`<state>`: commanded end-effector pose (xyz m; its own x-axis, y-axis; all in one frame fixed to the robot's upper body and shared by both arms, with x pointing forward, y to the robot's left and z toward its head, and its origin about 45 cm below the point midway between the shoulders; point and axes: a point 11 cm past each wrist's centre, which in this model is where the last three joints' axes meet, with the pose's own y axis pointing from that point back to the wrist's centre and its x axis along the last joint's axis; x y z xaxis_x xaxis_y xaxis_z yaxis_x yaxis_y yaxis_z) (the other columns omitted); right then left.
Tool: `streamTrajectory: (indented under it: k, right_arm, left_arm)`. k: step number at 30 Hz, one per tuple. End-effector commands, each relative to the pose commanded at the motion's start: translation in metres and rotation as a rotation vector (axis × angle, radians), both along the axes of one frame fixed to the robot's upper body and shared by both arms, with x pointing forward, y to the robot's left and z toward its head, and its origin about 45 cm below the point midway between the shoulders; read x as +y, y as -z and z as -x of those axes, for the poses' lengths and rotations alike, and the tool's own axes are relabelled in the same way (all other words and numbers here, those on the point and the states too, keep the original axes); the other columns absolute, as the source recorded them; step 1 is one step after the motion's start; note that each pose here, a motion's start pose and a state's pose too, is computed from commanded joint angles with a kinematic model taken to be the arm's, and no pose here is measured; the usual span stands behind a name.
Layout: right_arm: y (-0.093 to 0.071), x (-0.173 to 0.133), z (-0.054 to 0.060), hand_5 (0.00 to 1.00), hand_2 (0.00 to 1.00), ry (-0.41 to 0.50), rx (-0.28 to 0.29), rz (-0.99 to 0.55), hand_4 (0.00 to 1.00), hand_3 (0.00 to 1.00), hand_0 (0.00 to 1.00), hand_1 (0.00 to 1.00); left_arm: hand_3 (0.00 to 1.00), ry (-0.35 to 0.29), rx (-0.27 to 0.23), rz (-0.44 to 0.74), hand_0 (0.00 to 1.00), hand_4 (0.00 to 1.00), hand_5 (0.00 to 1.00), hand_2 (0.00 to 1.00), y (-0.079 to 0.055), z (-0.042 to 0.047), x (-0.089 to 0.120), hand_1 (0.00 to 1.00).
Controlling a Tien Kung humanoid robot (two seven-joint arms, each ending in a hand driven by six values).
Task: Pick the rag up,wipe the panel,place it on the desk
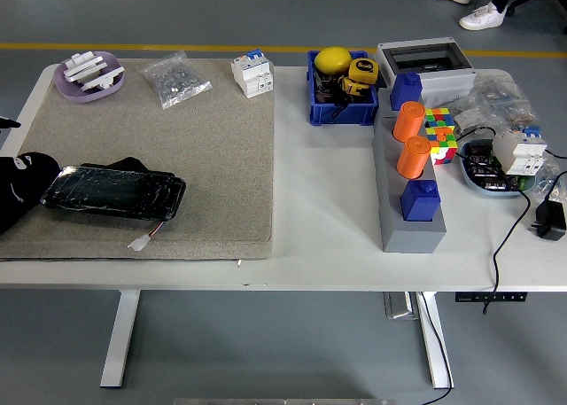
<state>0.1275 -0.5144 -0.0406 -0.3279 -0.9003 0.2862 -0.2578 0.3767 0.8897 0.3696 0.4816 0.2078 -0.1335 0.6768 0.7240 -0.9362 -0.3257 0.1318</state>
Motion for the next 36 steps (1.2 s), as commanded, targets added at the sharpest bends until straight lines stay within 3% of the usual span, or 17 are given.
streamTrajectory:
  k: [4, 5, 16, 27, 36]
  right_arm:
    - [0.001, 0.0, 0.002, 0.728, 0.705, 0.001, 0.004, -0.002, 0.998, 0.673, 0.806, 0.685]
    - [0.001, 0.0, 0.003, 0.728, 0.705, 0.002, 0.005, -0.002, 0.998, 0.673, 0.806, 0.685]
    - [0.005, 0.003, 0.01, 0.728, 0.705, 0.007, 0.021, -0.014, 0.998, 0.673, 0.806, 0.684]
    - [0.007, 0.004, 0.015, 0.728, 0.705, 0.008, 0.034, -0.021, 0.998, 0.673, 0.806, 0.685]
    - [0.007, 0.005, 0.016, 0.728, 0.705, 0.004, 0.037, -0.022, 0.998, 0.675, 0.809, 0.685]
  left_arm:
    - [0.586, 0.003, -0.087, 0.202, 0.563, 0.832, 0.039, 0.678, 0.007, 0.0015, 0.002, 0.707]
    - [0.581, 0.0, -0.108, 0.247, 0.546, 0.798, 0.035, 0.624, 0.008, 0.0018, 0.002, 0.679]
    - [0.585, -0.082, -0.344, 0.851, 0.53, 0.793, 0.038, 0.613, 0.014, 0.0069, -0.002, 0.63]
    - [0.592, -0.071, -0.406, 0.925, 0.553, 0.801, 0.046, 0.612, 0.017, 0.0172, -0.025, 0.633]
    - [0.6, -0.045, -0.381, 0.933, 0.559, 0.776, 0.052, 0.619, 0.025, 0.0234, -0.037, 0.628]
